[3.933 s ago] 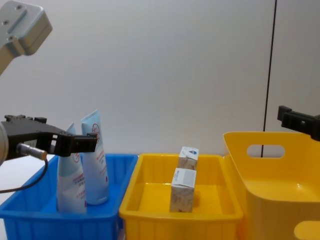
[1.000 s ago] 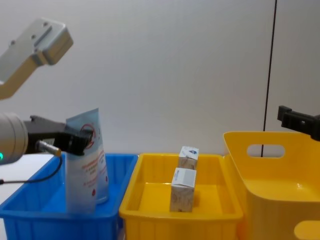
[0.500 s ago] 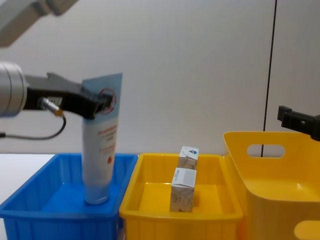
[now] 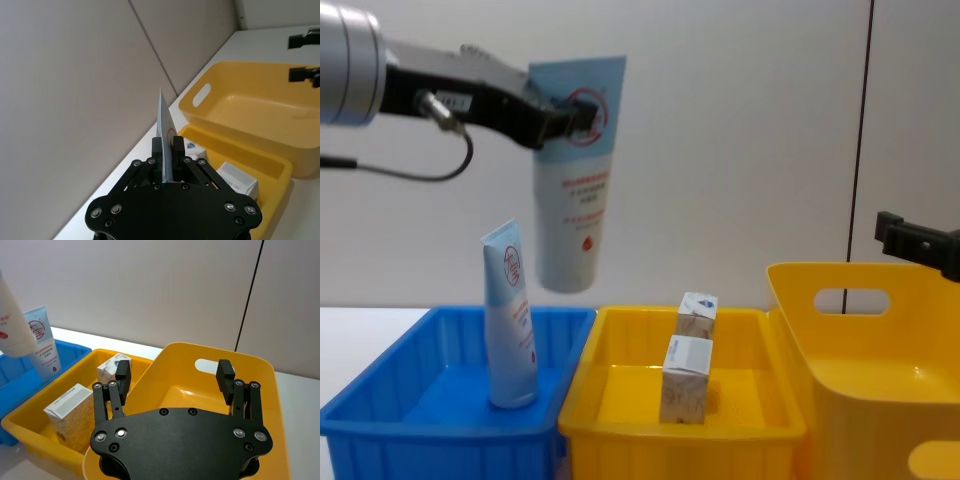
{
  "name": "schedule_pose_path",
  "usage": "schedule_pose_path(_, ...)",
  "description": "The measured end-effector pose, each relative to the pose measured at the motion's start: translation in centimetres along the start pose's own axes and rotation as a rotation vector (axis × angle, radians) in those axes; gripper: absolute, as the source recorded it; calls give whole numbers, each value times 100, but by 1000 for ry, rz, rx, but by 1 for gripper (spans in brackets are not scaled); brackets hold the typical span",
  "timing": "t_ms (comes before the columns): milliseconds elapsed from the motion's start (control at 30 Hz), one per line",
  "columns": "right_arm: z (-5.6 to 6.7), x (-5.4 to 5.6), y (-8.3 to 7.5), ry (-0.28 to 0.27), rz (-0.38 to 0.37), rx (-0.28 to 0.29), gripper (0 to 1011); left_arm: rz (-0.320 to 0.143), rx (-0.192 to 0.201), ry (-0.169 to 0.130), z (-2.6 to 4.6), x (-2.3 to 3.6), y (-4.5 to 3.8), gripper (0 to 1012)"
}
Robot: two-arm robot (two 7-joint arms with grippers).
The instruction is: Bimanual collaborative sorting of washing and personal care products
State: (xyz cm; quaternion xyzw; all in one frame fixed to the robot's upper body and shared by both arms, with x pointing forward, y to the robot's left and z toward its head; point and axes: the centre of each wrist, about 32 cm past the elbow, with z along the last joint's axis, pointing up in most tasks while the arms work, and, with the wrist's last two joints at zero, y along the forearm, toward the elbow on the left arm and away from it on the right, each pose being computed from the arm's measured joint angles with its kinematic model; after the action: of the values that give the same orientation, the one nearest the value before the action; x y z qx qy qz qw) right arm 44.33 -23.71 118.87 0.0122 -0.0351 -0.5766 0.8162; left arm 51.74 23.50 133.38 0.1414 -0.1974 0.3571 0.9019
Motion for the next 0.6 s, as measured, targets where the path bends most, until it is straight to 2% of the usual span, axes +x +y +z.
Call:
schedule_pose_path(200, 0, 0, 0, 0, 0, 0, 1002, -67, -48, -38, 108, 129, -54, 108)
schedule_pose_path(467, 0, 0, 0, 0, 0, 0, 1002, -178, -130, -85, 255, 313, -169, 108)
schedule_pose_path(600, 0, 0, 0, 0, 0, 0, 1002, -229, -164, -98, 298, 383, -233, 108)
